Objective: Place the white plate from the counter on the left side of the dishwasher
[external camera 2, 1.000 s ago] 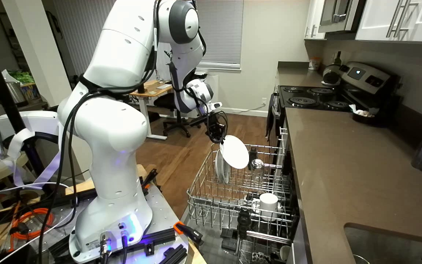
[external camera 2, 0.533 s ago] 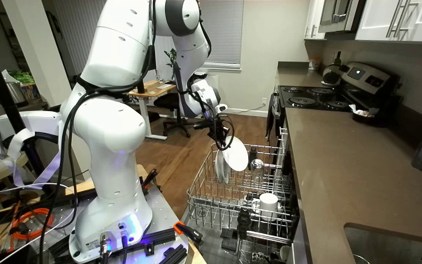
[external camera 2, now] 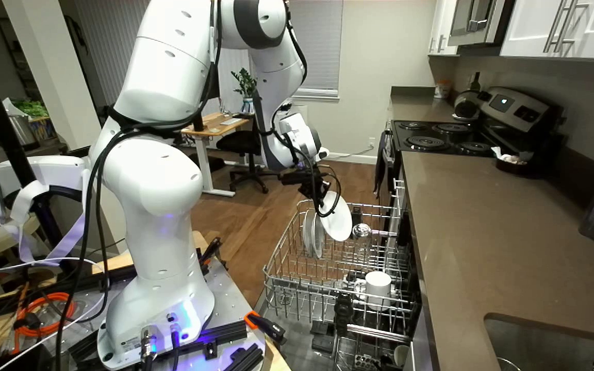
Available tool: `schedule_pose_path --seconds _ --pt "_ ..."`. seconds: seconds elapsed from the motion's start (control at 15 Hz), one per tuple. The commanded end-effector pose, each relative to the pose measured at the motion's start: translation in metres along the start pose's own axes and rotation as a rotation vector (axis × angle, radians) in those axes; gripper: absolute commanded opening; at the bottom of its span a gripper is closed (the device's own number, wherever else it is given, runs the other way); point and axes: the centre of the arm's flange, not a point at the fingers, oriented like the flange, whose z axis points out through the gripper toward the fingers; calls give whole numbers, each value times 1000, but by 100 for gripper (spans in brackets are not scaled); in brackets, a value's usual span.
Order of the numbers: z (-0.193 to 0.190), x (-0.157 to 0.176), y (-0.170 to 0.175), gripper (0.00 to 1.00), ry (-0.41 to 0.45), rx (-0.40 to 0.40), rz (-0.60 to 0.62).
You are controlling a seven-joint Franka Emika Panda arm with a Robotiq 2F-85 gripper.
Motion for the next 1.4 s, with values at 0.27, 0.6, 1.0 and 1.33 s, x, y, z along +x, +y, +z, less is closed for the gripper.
schedule_pose_path --seconds 0.27,0.6,1.0,1.33 --pt "-1 0 -2 5 2 2 -3" --pt "-5 -7 3 5 -20 82 -5" --pt "-20 -22 20 5 -36 161 -81" --pt "-20 -14 51 5 14 233 -168"
